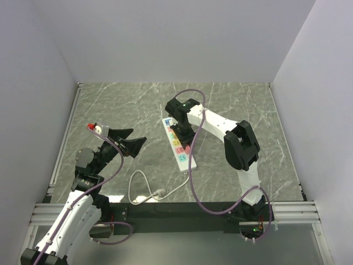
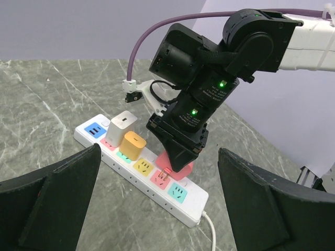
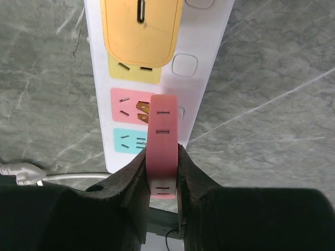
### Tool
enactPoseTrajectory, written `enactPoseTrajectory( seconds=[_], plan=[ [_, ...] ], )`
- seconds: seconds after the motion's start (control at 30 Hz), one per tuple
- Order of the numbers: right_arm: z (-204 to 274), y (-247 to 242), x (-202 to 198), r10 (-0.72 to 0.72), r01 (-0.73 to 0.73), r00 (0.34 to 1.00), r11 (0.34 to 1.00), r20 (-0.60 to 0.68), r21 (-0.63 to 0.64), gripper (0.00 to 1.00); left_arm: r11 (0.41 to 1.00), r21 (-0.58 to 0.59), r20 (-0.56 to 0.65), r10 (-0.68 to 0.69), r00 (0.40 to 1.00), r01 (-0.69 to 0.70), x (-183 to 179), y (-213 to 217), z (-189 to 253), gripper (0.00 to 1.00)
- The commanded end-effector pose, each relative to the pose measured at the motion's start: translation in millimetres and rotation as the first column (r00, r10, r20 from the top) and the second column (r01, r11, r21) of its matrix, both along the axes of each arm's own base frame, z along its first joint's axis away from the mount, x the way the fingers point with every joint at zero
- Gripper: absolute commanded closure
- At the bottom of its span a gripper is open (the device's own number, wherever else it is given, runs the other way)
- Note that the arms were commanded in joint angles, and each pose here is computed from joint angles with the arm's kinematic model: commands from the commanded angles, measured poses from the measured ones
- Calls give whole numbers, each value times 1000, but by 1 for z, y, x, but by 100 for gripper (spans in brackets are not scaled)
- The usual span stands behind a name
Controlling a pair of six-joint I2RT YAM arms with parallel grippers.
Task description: Insert the plug
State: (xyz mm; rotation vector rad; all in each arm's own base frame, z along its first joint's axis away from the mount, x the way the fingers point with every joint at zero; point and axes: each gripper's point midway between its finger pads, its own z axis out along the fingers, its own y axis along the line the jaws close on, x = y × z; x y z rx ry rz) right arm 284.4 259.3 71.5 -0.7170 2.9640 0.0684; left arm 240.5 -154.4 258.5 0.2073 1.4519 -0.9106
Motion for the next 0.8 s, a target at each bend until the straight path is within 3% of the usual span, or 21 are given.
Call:
enactPoseTrajectory(
  seconds=[0.0, 0.3, 0.4, 0.5, 0.57, 0.6, 0.67, 0.77],
  plan=[
    [-10, -14, -3, -13, 12, 1000, 997, -14, -76, 100, 1000, -10, 24, -4, 1000, 4, -2, 0, 5, 0],
    [26, -3, 9, -16, 15, 997, 1000, 71, 12, 100, 1000, -6, 20, 22, 1000, -22, 1, 3, 4, 1],
    [48, 2, 12, -34, 21, 989, 995, 144, 97, 100, 1000, -9, 41, 1, 999, 0, -4, 1, 5, 1],
    [78, 18, 7, -44, -13, 978, 963, 206, 269, 100, 999, -10, 97, -44, 994, 45, -15, -3, 13, 1],
    [114, 30, 6, -60, -71, 951, 912, 302, 404, 100, 997, -13, 138, -79, 987, 81, -24, -7, 19, 1],
    [109, 31, -7, -42, -91, 958, 894, 284, 439, 100, 993, -21, 154, -108, 982, 112, -30, -10, 23, 1],
    [150, 39, -13, -54, -191, 918, 809, 393, 555, 100, 981, -11, 200, -187, 962, 193, -44, -18, 29, 0],
    [161, 39, -43, -40, -285, 898, 705, 437, 649, 100, 950, -19, 227, -299, 927, 311, -61, -29, 37, 1]
  ],
)
